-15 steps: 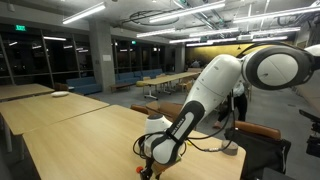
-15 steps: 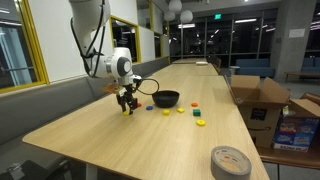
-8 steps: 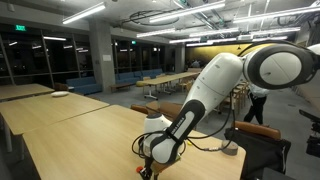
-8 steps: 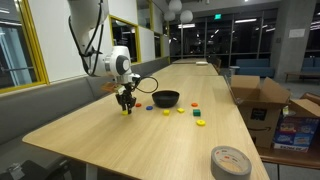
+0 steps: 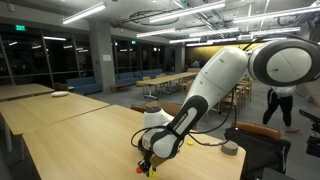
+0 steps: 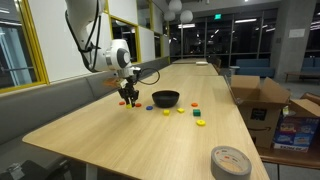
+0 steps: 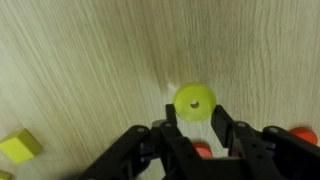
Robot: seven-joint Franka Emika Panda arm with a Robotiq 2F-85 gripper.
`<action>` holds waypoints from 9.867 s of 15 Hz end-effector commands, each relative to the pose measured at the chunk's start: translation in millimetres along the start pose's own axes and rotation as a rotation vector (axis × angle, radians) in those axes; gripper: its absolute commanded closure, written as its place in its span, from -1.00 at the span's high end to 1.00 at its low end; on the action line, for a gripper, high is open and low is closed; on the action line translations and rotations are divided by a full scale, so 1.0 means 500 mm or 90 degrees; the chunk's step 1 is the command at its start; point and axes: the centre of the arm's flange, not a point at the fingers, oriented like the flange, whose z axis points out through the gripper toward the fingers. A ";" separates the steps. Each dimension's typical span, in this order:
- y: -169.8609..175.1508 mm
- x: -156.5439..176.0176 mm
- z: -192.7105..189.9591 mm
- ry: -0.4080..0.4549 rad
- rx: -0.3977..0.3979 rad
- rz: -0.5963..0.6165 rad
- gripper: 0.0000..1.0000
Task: Pick up the yellow and orange object on the table and put them in the bowl
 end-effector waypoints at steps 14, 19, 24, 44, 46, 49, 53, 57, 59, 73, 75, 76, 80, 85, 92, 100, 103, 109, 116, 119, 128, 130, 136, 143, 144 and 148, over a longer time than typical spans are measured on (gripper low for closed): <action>-0.003 0.048 -0.150 0.202 -0.117 0.023 -0.50; 0.019 0.091 -0.129 0.232 -0.136 0.039 -0.50; 0.048 0.138 -0.079 0.237 -0.149 0.051 -0.50; 0.109 0.190 0.002 0.204 -0.158 0.100 1.00; 0.097 0.175 -0.024 0.201 -0.146 0.106 1.00; 0.073 0.156 -0.065 0.200 -0.125 0.112 1.00; 0.047 0.140 -0.122 0.209 -0.109 0.120 1.00; 0.012 0.094 -0.156 0.184 -0.073 0.108 1.00; -0.011 0.070 -0.154 0.167 -0.055 0.102 1.00; -0.097 0.048 -0.020 0.049 -0.026 0.072 1.00; -0.097 0.061 -0.003 0.042 -0.031 0.070 1.00; -0.098 0.071 0.005 0.040 -0.032 0.069 1.00; -0.106 0.105 0.039 0.029 -0.045 0.064 1.00; -0.100 0.138 0.077 0.025 -0.058 0.059 1.00; -0.059 0.176 0.091 0.029 -0.052 0.076 1.00; -0.012 0.194 0.102 -0.005 -0.027 0.101 1.00; -0.009 0.189 0.104 -0.026 -0.020 0.103 1.00; -0.014 0.182 0.101 -0.046 -0.006 0.104 0.50; -0.023 0.189 0.092 -0.044 0.002 0.101 -0.42; -0.023 0.189 0.089 -0.046 0.001 0.101 -0.49; -0.026 0.174 -0.030 -0.009 0.006 0.103 -0.49; -0.024 0.174 -0.064 0.005 0.007 0.107 -0.49; 0.006 0.169 -0.139 0.034 0.002 0.123 -0.49; 0.070 0.180 -0.134 0.077 -0.043 0.158 -0.49; 0.077 0.184 -0.127 0.088 -0.051 0.162 -0.49; 0.100 0.196 -0.084 0.119 -0.066 0.178 -0.49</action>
